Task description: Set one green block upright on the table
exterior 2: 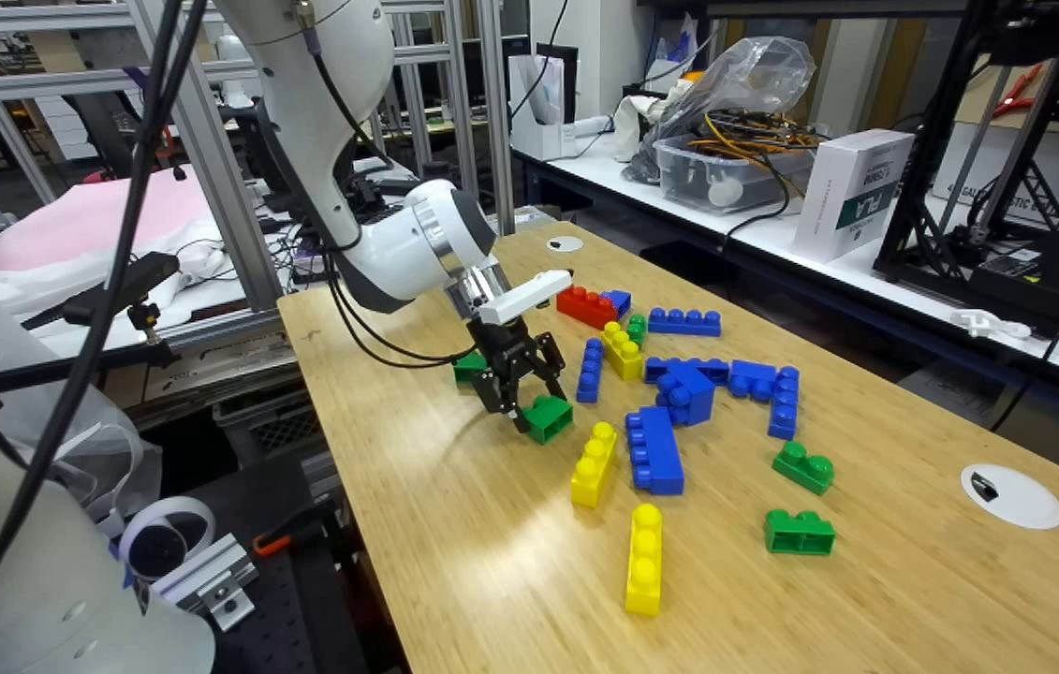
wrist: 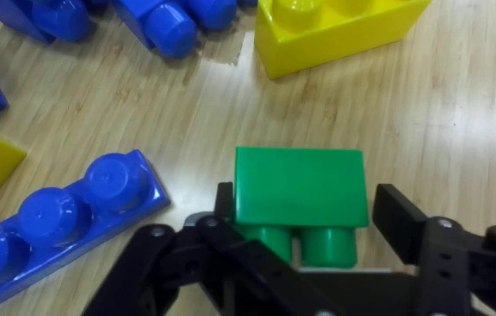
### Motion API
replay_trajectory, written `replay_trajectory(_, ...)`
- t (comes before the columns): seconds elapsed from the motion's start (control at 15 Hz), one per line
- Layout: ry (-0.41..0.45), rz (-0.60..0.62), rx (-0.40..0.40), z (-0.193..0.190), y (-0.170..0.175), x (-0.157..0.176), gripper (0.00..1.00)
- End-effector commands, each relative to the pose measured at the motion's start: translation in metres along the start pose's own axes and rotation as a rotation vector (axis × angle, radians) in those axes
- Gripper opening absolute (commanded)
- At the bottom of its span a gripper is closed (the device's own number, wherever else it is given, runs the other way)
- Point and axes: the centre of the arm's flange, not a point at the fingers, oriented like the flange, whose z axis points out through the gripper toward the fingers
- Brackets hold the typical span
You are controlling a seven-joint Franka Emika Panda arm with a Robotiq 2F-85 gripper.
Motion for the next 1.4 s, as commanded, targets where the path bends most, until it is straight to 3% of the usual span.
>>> replay_trajectory(0.0, 0.003, 0.005, -0.026, 0.005, 0.001, -0.001, 0.52)
replay_trajectory(0.07, 0.003, 0.006, -0.027, 0.005, 0.001, -0.001, 0.45)
replay_trajectory(0.47, 0.043, 0.071, -0.044, -0.016, -0.004, -0.011, 0.45)
replay_trajectory(0.93, 0.111, 0.204, -0.116, -0.075, -0.018, -0.032, 0.45)
replay_trajectory(1.33, 0.284, 0.345, -0.158, -0.106, -0.033, -0.064, 0.45)
